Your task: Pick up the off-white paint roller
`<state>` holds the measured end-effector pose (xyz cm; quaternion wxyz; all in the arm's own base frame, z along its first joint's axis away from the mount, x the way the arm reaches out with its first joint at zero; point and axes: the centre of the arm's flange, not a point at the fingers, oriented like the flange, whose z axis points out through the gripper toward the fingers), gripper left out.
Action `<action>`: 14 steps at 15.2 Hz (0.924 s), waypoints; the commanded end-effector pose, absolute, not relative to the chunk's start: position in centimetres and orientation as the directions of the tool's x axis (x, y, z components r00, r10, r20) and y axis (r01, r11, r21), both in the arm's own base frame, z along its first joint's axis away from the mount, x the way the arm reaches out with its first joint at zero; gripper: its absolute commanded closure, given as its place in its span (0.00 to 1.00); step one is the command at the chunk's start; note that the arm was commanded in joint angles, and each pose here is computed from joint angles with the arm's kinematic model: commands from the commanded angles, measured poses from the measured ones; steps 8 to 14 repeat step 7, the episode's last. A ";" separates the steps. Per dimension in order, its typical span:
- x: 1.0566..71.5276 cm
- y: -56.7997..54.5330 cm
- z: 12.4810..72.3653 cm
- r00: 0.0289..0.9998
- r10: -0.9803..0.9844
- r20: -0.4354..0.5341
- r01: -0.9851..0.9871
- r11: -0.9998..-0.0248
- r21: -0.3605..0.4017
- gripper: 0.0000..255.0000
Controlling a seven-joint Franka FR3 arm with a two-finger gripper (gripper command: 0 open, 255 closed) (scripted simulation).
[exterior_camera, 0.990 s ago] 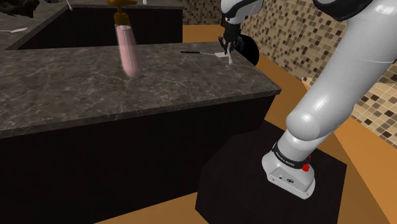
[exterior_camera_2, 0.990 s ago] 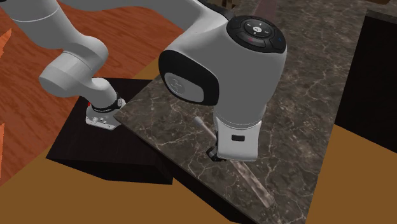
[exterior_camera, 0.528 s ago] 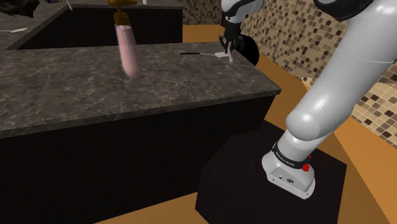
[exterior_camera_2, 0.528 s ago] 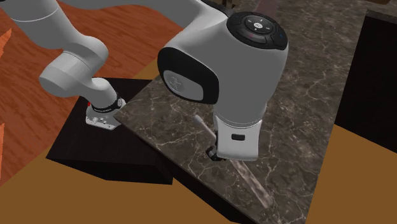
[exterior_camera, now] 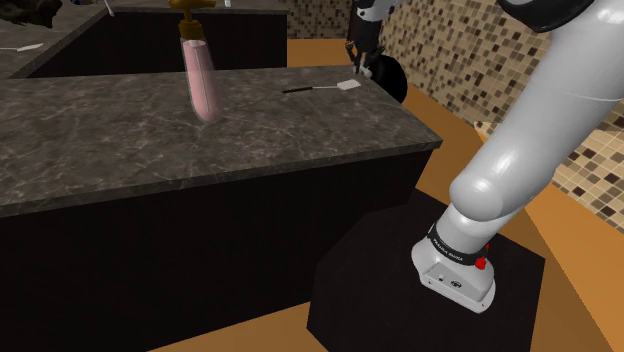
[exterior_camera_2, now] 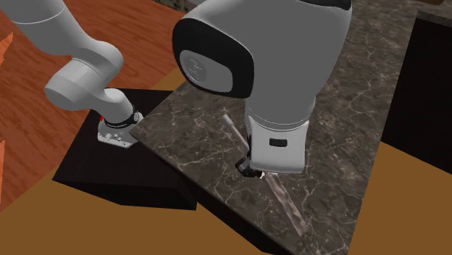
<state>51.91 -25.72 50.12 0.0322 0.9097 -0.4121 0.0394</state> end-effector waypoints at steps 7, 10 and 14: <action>51.9 -25.7 53.4 0.657 -0.747 0.098 -0.752 -0.658 0.026 1.00; 51.9 -25.7 53.4 0.657 -0.747 0.098 -0.752 -0.658 0.026 1.00; 51.9 -25.7 53.4 0.657 -0.747 0.098 -0.752 -0.658 0.026 1.00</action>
